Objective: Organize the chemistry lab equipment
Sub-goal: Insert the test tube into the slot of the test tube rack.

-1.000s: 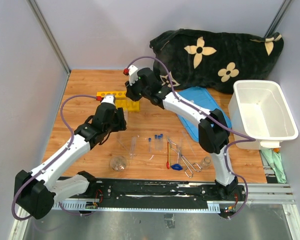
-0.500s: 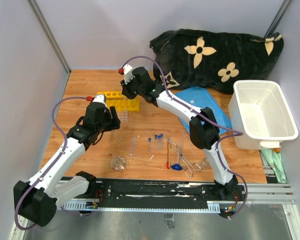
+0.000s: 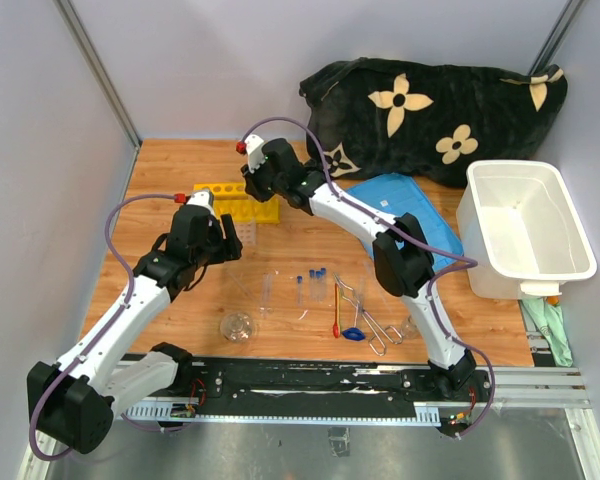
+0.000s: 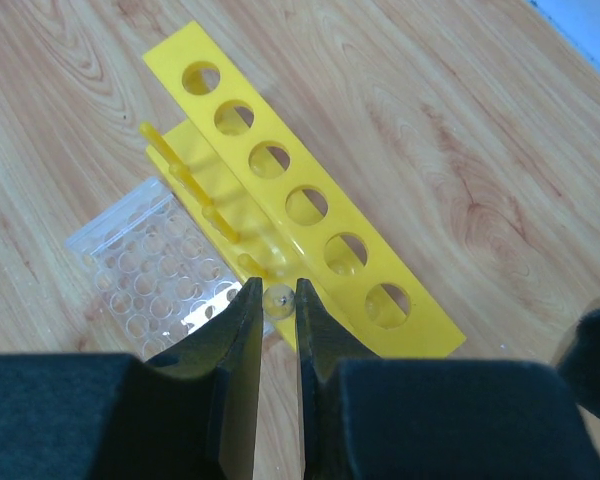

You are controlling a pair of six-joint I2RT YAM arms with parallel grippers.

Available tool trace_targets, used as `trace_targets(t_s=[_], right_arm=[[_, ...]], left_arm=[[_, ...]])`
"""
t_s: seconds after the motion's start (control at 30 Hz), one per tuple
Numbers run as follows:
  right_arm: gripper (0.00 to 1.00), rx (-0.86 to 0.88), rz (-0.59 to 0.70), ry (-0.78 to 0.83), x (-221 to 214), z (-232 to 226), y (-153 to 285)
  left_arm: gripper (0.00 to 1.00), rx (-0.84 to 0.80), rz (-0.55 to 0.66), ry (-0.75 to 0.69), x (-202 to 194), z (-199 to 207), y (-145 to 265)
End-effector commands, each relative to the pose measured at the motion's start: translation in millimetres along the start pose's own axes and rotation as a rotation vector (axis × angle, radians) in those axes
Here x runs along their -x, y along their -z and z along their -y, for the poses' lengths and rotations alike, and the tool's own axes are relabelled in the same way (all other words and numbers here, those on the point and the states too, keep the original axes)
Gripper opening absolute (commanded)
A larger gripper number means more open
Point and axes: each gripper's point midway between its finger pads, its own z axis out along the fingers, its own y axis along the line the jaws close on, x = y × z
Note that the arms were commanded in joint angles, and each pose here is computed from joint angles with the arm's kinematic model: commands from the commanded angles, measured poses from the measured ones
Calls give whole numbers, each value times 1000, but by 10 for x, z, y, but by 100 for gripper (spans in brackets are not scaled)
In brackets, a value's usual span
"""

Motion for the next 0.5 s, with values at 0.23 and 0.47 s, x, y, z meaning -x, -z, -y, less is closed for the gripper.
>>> trace_targets(t_s=[0.23, 0.47], right_arm=[[1, -6, -17, 40, -80, -40, -115], [24, -10, -21, 45, -124, -29, -107]], left_arm=[[70, -19, 6, -9, 5, 11, -13], [70, -24, 0, -10, 1, 25, -40]])
